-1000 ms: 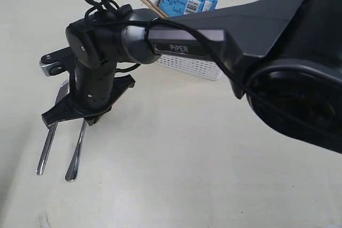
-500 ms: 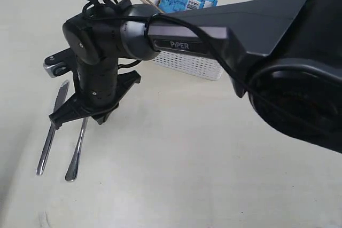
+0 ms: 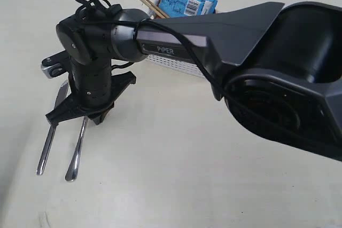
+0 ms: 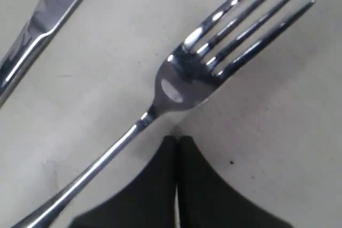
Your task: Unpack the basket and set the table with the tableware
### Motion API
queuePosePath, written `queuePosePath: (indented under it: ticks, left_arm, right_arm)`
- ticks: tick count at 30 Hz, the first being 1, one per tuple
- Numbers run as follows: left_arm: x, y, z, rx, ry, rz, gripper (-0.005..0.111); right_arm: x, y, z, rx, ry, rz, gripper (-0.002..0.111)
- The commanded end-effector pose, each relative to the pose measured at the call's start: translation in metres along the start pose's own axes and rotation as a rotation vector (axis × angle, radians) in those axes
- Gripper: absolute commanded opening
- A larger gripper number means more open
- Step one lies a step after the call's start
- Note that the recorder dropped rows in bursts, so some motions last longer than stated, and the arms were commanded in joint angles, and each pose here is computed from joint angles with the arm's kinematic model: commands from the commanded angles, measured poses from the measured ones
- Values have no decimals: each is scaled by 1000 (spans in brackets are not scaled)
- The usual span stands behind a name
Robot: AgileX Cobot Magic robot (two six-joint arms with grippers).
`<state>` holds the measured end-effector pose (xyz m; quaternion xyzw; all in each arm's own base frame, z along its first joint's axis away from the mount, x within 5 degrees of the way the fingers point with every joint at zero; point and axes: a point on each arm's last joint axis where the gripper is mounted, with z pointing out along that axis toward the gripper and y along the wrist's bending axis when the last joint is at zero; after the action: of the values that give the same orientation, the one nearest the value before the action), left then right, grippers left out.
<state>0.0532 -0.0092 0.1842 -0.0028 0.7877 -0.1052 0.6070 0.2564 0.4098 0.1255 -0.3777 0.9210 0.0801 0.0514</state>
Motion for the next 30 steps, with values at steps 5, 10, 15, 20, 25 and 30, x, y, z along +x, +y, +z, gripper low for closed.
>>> queuePosePath:
  ticks: [5, 10, 15, 20, 25, 30]
  left_arm:
    - [0, 0, 0, 2, -10, -3, 0]
    - [0, 0, 0, 2, -10, -3, 0]
    - [0, 0, 0, 2, -10, -3, 0]
    - [0, 0, 0, 2, -10, -3, 0]
    - [0, 0, 0, 2, -10, -3, 0]
    - [0, 0, 0, 2, -10, -3, 0]
  right_arm:
    - [-6, 0, -4, -27, -25, 4, -1]
    - [-6, 2, 0, -45, -31, 8, -1]
    - [-7, 3, 7, -64, -31, 21, -1]
    - [-7, 2, 5, -60, -36, 19, -1]
    - [-7, 2, -7, -50, -42, 14, -1]
    - [-4, -4, -40, 37, -40, -43, -1]
